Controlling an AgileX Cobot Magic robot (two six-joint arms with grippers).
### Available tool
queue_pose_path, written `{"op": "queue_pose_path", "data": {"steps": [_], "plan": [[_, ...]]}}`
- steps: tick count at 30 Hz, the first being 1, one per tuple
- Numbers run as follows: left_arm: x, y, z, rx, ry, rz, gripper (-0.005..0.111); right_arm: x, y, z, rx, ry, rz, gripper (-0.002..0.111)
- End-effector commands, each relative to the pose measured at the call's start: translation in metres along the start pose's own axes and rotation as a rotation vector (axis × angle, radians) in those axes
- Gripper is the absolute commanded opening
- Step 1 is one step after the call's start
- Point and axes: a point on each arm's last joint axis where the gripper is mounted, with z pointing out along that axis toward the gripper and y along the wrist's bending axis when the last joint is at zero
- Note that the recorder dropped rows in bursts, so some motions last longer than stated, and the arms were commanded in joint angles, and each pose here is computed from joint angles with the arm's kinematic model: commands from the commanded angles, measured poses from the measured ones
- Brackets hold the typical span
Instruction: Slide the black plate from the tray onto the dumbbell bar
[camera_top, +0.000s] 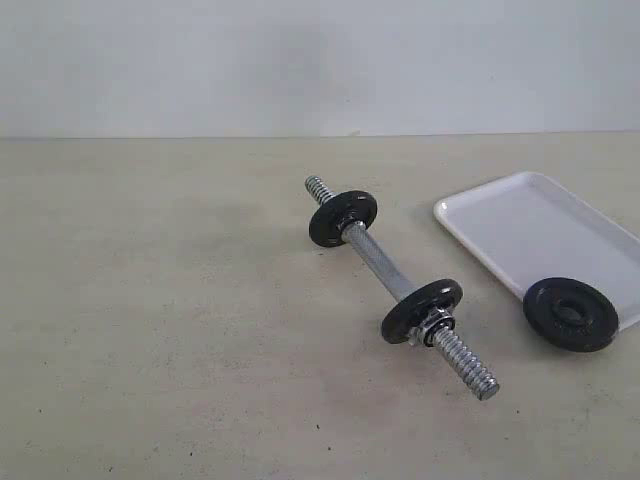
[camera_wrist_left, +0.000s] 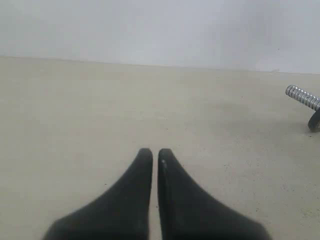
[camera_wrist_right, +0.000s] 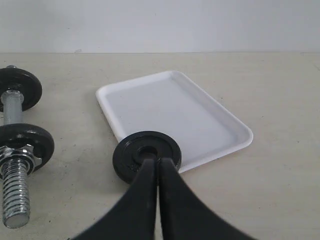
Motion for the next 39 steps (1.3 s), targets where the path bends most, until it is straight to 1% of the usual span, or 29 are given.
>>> {"op": "queue_pose_path", "data": {"steps": [1,28,31,34,39], "plan": [[0.000,0.000,0.000,0.003,-0.009,0.007,0.004,-0.001,0.000,0.000,0.005,-0.011,-0.004,0.000],[0.000,0.000,0.000,0.003,-0.011,0.007,0.004,-0.001,0.000,0.000,0.005,-0.011,-0.004,0.000],[-0.003,0.000,0.000,0.000,-0.040,0.007,0.004,-0.001,0.000,0.000,0.005,-0.016,0.002,0.000],[-0.009,0.001,-0.001,-0.006,-0.104,0.007,0.004,-0.005,0.000,-0.001,0.005,-0.054,0.002,0.000],[-0.017,0.001,-0.002,-0.015,-0.197,0.007,0.004,-0.020,0.000,-0.003,0.005,-0.221,0.001,0.000]]}}
